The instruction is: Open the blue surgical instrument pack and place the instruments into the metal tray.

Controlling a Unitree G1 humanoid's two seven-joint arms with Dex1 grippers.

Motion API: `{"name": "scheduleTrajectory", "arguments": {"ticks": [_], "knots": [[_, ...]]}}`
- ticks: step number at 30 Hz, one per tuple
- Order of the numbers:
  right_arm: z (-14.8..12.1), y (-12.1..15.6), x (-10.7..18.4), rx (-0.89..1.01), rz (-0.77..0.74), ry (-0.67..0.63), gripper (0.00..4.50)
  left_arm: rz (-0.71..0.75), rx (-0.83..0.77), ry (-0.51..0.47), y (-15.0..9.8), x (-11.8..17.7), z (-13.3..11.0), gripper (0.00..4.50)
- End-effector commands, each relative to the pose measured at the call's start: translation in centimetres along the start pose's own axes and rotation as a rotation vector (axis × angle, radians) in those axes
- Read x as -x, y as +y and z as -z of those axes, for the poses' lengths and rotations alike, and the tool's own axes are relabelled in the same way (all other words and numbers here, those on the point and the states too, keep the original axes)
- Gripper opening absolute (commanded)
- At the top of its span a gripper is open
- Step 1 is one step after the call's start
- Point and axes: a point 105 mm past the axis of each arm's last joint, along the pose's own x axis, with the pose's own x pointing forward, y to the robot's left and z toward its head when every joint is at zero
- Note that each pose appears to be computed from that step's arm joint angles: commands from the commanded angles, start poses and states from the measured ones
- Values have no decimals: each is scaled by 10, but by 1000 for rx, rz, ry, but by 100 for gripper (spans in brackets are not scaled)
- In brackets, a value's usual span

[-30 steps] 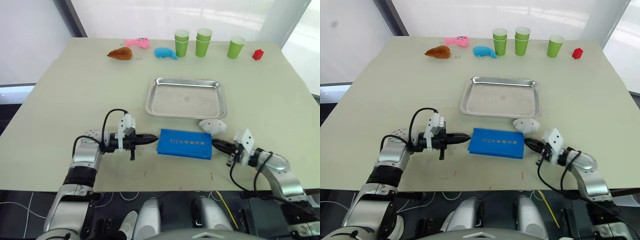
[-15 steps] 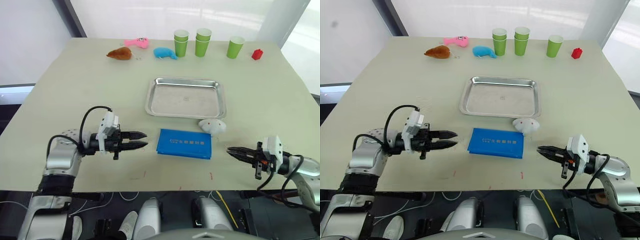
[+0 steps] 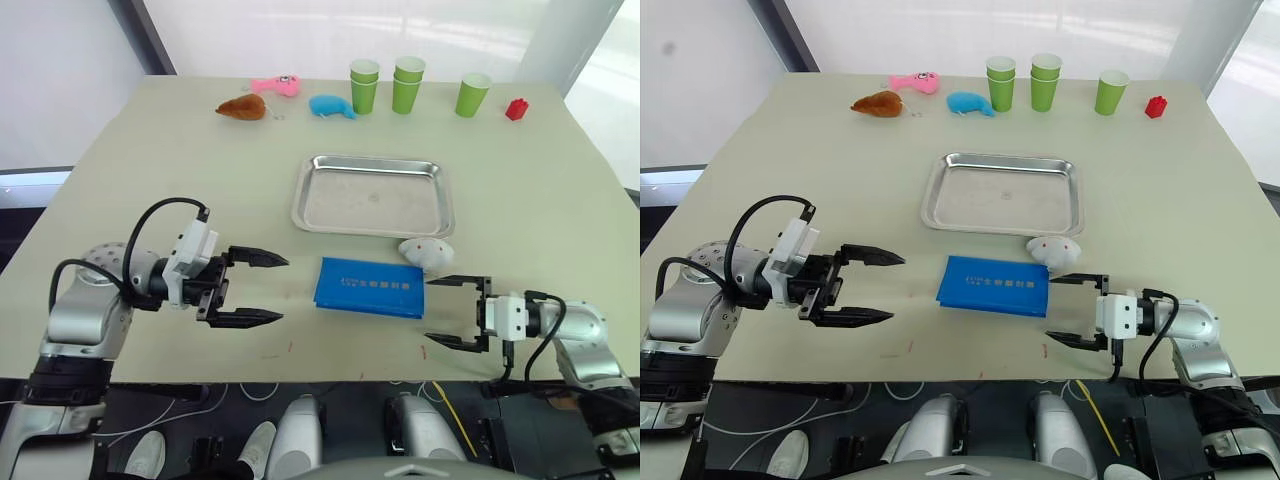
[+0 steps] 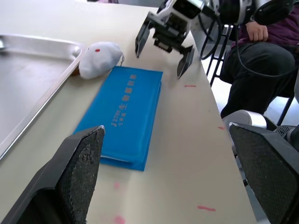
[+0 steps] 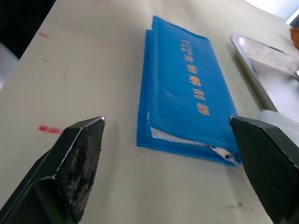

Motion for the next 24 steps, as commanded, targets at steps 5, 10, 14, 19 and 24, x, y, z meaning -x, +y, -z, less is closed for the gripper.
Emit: {"name": "scheduleTrajectory", "arguments": {"ticks": [5,10,14,19,24], "knots": [[-7,-15,-17,176,64,-53,445,95,-7,-15,-15,7,-12,450],[1,-11,-21,227,15,-30,445,98,-26,-42,-14,5,-16,450],[3,-12,-24,261,11,-33,395,95,-40,-50,-11,3,-15,450],[8,-9,-26,274,-14,-22,167,95,-49,-60,-12,2,-16,450],[10,-6,-25,250,-22,-25,15,88,-51,-59,-11,2,-14,450]]}}
